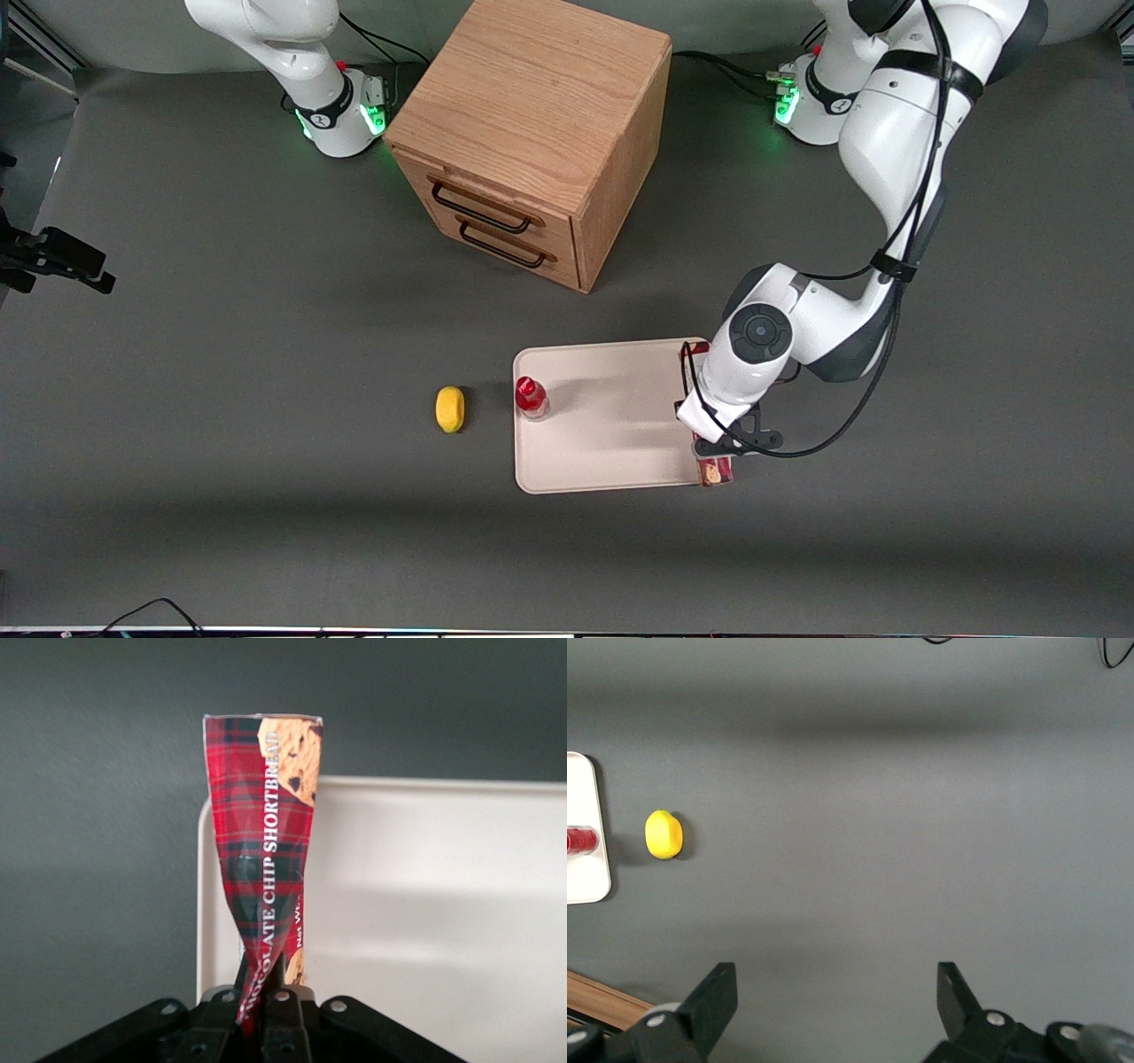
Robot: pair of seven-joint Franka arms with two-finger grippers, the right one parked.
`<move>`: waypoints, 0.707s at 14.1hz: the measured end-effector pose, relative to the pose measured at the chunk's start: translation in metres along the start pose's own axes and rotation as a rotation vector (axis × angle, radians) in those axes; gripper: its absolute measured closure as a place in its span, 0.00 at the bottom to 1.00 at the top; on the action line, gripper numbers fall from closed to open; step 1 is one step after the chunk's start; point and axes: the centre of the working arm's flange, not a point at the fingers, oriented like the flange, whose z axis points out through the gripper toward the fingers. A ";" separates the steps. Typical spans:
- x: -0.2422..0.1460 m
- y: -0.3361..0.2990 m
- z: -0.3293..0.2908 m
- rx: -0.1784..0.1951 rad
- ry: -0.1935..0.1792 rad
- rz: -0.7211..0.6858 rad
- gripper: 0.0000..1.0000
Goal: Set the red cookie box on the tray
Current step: 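Carry the box over the white tray and lower it onto the tray, then open the left gripper and withdraw it away from the tray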
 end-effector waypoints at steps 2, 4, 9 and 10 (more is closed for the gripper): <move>-0.008 0.000 0.009 0.006 -0.011 -0.005 0.95; -0.010 0.000 0.011 0.008 -0.013 -0.026 0.88; -0.003 0.000 -0.004 -0.007 0.017 -0.044 0.34; 0.004 -0.004 -0.018 -0.012 0.038 -0.053 0.25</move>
